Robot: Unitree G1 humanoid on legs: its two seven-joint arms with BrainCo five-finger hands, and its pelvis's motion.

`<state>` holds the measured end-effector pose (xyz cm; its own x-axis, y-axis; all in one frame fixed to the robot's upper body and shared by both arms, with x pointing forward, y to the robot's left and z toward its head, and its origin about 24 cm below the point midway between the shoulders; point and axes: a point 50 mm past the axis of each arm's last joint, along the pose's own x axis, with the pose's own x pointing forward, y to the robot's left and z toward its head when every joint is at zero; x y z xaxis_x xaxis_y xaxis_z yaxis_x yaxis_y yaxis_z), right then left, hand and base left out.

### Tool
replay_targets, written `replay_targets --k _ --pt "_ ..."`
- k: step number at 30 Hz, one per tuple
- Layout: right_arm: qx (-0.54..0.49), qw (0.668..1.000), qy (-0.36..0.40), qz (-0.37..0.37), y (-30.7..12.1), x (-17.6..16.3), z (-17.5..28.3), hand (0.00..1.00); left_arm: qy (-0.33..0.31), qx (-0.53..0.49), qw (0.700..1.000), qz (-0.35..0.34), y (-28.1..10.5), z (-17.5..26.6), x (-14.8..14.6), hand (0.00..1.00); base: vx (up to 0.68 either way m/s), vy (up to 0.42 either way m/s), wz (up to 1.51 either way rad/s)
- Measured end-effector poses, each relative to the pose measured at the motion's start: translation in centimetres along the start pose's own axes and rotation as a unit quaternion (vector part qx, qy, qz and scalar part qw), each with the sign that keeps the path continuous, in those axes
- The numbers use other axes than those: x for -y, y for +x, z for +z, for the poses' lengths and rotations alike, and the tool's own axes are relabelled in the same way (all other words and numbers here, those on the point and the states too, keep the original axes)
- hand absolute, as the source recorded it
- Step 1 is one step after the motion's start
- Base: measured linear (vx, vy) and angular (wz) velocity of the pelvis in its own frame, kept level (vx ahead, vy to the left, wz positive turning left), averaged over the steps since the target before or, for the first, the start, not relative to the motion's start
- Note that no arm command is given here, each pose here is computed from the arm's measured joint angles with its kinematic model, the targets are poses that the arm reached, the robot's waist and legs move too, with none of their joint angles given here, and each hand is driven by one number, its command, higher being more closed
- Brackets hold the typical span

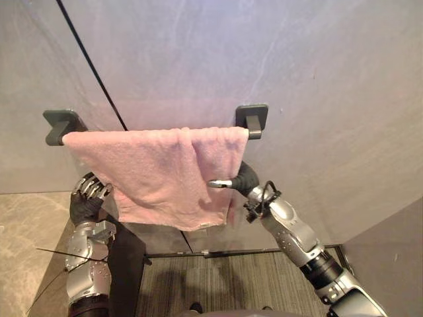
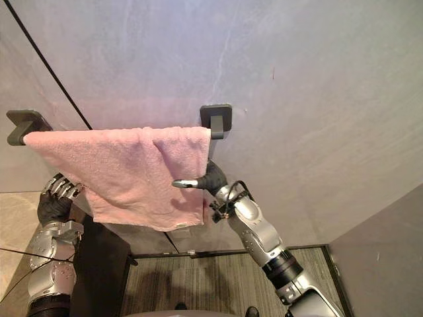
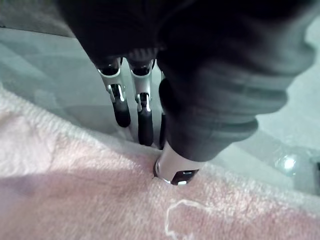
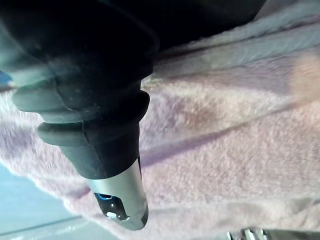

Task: Organize washtable

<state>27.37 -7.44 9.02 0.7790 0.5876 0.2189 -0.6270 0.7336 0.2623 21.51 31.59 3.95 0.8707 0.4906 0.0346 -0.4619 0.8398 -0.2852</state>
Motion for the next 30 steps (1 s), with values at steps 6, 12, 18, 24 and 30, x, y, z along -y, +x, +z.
replay_targets --k 6,12,18,24,30 --pt "-0.022 0.986 -0.004 -0.167 -7.1 6.1 -0.7 0.0 -0.01 0.063 0.991 0.116 -1.0 2.7 -5.3 0.0 0.0 0.0 0.03" --pt "0.016 0.945 -0.068 -0.32 -12.4 11.2 3.0 0.0 0.0 0.124 0.967 0.222 -2.7 5.7 -9.8 0.0 -0.01 -0.015 0.11" --pt "0.155 0.903 -0.17 -0.364 -12.1 12.9 11.8 0.0 0.068 0.277 0.937 0.202 -2.6 14.4 -9.4 0.0 -0.04 -0.026 0.1" --pt "0.316 0.897 -0.235 -0.202 -5.7 7.4 19.3 0.0 0.105 0.386 0.916 0.03 -1.1 19.9 -1.7 0.0 -0.04 -0.023 0.04" --pt "0.3 0.928 -0.22 0.022 0.2 0.4 18.0 0.0 0.067 0.389 0.894 -0.213 -1.0 19.7 6.7 0.0 -0.01 -0.007 0.02"
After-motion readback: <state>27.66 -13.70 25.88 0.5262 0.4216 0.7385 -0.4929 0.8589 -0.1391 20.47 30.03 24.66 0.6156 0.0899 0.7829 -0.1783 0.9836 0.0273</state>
